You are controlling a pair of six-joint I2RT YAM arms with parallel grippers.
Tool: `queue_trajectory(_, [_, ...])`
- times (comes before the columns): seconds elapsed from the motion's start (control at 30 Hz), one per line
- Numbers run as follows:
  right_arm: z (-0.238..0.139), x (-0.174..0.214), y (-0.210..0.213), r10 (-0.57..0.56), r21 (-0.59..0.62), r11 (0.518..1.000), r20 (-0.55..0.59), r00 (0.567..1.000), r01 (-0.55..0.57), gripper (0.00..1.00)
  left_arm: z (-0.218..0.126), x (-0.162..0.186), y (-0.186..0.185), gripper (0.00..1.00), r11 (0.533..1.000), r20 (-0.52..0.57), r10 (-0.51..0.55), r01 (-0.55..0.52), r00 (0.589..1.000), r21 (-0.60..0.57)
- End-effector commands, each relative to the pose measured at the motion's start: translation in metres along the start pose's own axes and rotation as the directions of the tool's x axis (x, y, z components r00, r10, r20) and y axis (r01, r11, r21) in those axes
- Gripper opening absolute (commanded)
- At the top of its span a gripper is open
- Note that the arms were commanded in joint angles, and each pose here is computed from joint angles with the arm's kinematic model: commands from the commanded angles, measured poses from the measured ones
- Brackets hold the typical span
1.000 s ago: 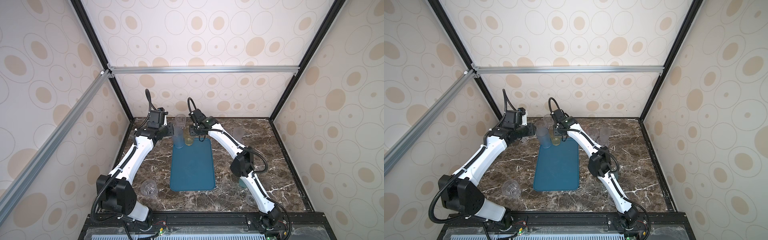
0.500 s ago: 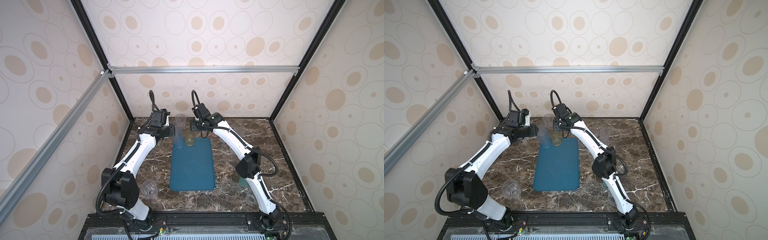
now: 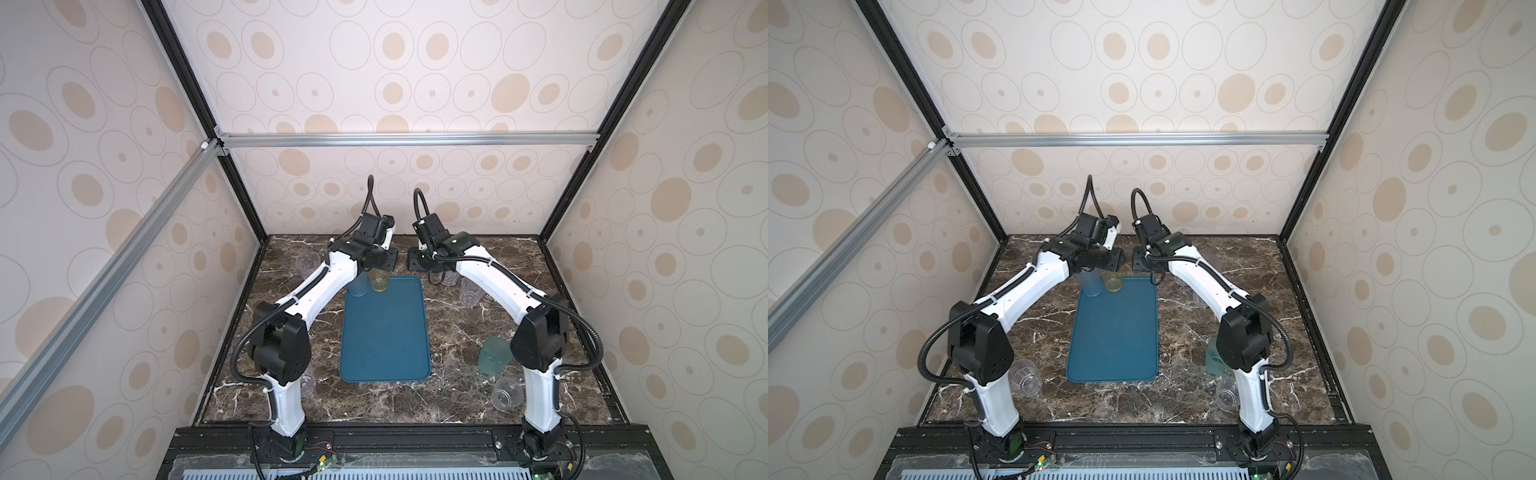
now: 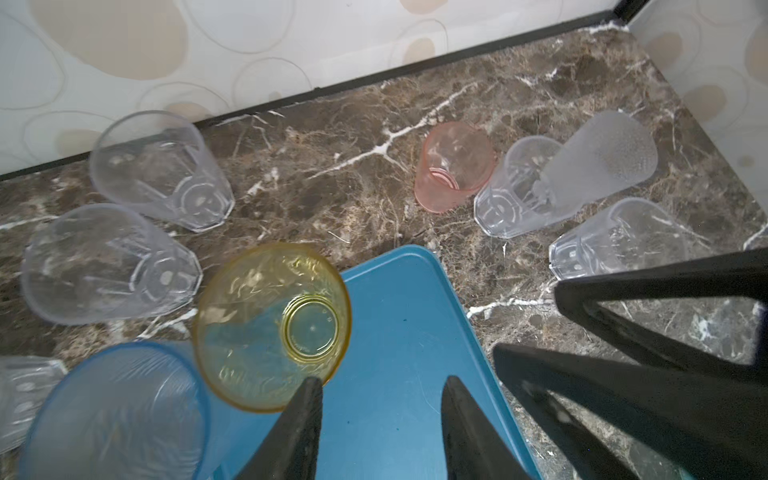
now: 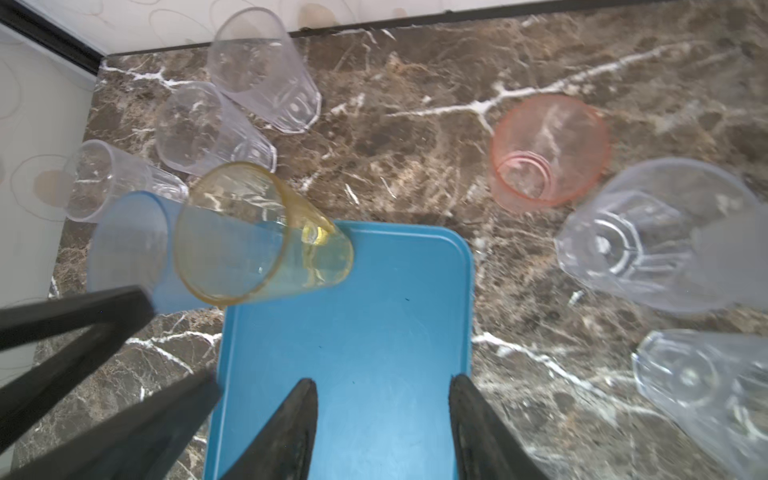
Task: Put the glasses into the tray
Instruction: 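Open the right gripper and move it to the frosted green glass nearer the robot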
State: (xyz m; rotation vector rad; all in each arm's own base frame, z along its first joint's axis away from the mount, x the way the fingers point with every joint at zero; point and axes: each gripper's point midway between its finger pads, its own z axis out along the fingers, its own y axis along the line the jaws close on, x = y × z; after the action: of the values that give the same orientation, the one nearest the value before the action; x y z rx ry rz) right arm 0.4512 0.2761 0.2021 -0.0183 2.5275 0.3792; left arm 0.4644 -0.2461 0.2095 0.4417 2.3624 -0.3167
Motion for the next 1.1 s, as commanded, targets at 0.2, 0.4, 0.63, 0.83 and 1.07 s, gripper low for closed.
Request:
queue_trajectory(0.2, [-0.008, -0.032, -0.044, 0.049, 0.032, 0.998, 0.026, 0.998, -0.049, 0.54, -0.035, -0.027, -0.004, 0.48, 0.998, 0.127, 0.056, -0.052, 0.990, -0.036])
queue_trajectory(0.4, [-0.030, -0.017, -0.065, 0.013, 0.127, 0.992, -0.016, 1.000, -0.011, 0.54, -0.075, -0.032, 0.004, 0.55, 0.996, 0.282, 0.064, -0.043, 0.957, -0.081])
queue_trajectory(0.63, [-0.083, 0.056, -0.115, 0.013, 0.275, 0.961, -0.179, 0.984, 0.037, 0.53, -0.096, -0.014, 0.000, 0.59, 0.998, 0.355, -0.008, 0.028, 0.935, -0.053])
queue_trajectory(0.83, [-0.145, 0.128, -0.148, 0.078, 0.372, 0.927, -0.331, 0.941, 0.054, 0.52, -0.107, 0.003, -0.020, 0.60, 0.999, 0.436, -0.037, 0.043, 0.899, -0.003])
queue_trajectory(1.07, [-0.177, 0.181, -0.156, 0.117, 0.396, 0.916, -0.415, 0.902, 0.063, 0.51, -0.112, 0.017, -0.025, 0.60, 1.000, 0.488, -0.027, 0.029, 0.873, 0.003])
